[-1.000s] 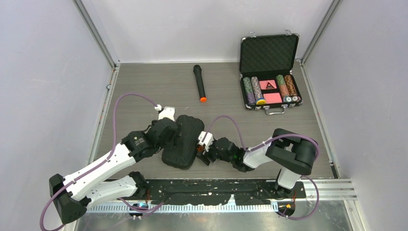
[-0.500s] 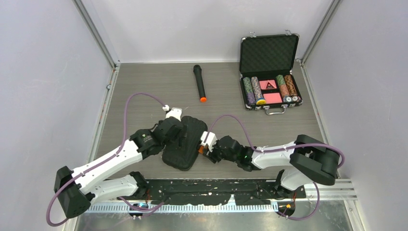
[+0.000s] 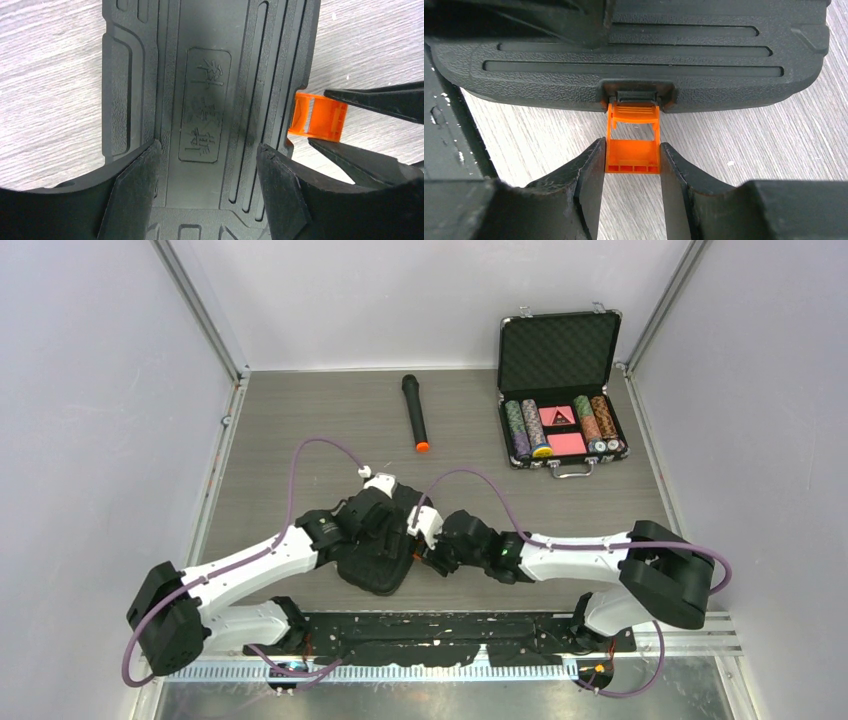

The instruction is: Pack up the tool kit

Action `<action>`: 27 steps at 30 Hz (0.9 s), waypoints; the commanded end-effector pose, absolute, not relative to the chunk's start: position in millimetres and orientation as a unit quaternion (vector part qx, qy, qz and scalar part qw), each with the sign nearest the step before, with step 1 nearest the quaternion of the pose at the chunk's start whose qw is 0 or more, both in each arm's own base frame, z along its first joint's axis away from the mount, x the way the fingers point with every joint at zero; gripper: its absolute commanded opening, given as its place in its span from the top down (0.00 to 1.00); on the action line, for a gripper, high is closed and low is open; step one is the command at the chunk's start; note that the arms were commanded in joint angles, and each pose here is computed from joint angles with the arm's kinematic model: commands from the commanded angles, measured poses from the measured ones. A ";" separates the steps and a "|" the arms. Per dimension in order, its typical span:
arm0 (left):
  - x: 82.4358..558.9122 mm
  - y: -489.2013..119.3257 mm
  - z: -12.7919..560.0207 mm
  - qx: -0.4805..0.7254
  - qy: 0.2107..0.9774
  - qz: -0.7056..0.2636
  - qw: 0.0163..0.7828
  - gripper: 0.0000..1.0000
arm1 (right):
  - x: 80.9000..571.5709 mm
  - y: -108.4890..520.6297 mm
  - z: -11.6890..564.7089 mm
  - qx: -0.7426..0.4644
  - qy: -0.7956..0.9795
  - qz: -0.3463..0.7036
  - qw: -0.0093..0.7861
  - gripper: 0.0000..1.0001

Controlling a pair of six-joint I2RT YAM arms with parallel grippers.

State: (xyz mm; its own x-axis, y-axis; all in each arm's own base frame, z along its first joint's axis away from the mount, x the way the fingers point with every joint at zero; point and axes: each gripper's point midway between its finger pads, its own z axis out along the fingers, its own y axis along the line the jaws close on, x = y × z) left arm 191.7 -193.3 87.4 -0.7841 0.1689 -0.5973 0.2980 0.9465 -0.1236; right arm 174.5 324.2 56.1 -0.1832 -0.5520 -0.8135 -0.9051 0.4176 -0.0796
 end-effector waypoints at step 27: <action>163.1 -216.3 135.7 0.274 0.780 -0.215 0.520 0.09 | 192.4 377.1 93.5 -0.419 0.798 0.294 0.318 0.94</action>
State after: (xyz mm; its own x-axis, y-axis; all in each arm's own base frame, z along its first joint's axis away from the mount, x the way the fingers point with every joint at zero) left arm 159.8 -209.4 122.9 -0.4283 0.1377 -0.8931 0.6186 0.7651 -0.1788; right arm 186.1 358.0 80.6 -0.4260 -0.5433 -0.7234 -0.8626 0.4851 0.1436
